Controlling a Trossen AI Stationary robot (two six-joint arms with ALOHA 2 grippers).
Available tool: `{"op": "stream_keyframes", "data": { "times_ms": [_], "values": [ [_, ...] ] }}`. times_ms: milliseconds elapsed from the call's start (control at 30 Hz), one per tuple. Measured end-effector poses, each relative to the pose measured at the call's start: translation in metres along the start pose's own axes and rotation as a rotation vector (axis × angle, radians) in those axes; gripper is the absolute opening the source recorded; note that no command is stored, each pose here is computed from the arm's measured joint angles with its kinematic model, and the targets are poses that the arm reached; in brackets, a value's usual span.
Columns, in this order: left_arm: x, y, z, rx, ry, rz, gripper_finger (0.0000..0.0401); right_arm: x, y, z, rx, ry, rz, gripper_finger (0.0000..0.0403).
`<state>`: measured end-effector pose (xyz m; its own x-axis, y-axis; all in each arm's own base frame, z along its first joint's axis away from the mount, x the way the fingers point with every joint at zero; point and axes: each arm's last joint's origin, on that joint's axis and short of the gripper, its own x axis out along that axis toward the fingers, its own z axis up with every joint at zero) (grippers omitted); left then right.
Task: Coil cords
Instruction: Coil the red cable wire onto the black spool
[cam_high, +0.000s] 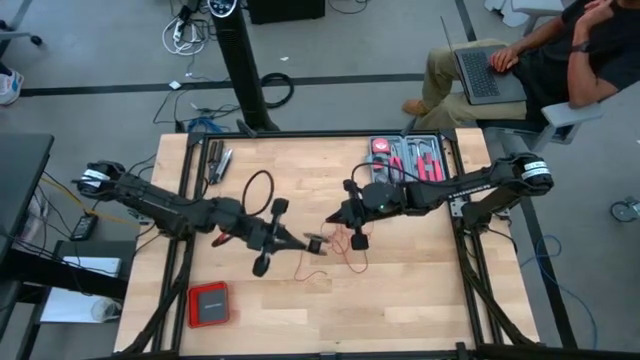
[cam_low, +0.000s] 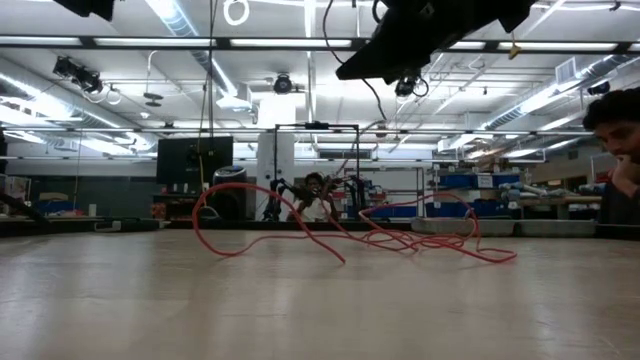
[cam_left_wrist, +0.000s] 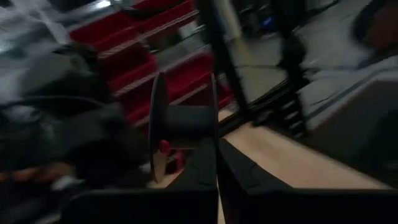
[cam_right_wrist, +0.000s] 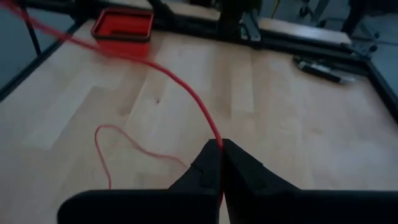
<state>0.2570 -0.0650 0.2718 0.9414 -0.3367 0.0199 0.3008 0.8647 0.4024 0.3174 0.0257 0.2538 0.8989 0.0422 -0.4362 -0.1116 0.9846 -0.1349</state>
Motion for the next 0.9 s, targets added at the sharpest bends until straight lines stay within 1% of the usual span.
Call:
{"op": "stream_keyframes", "data": {
  "times_ms": [167,333,433,567,667,767,900],
  "values": [
    [-0.003,0.014,-0.013,-0.119,0.034,-0.100,0.0000,0.000,-0.006,0.003,0.006,-0.037,-0.042,0.0001],
    [-0.009,0.026,-0.025,-0.189,0.073,-0.177,0.0000,0.000,-0.009,0.008,-0.003,-0.080,-0.085,0.0001],
    [-0.012,0.034,-0.033,-0.222,0.108,-0.190,0.0000,0.000,-0.009,0.011,-0.013,-0.110,-0.089,0.0001],
    [-0.015,0.041,-0.039,-0.238,0.146,-0.172,0.0000,-0.001,-0.008,0.013,-0.021,-0.132,-0.082,0.0000],
    [-0.017,0.043,-0.041,-0.241,0.158,-0.162,0.0000,-0.001,-0.006,0.014,-0.035,-0.144,-0.048,0.0000],
    [-0.016,0.045,-0.044,-0.244,0.161,-0.160,0.0000,-0.001,-0.006,0.016,-0.068,-0.172,-0.037,0.0000],
    [-0.011,0.044,-0.053,-0.263,0.180,-0.195,0.0000,-0.002,-0.007,0.020,-0.137,-0.214,-0.038,0.0000]
  ]
}}
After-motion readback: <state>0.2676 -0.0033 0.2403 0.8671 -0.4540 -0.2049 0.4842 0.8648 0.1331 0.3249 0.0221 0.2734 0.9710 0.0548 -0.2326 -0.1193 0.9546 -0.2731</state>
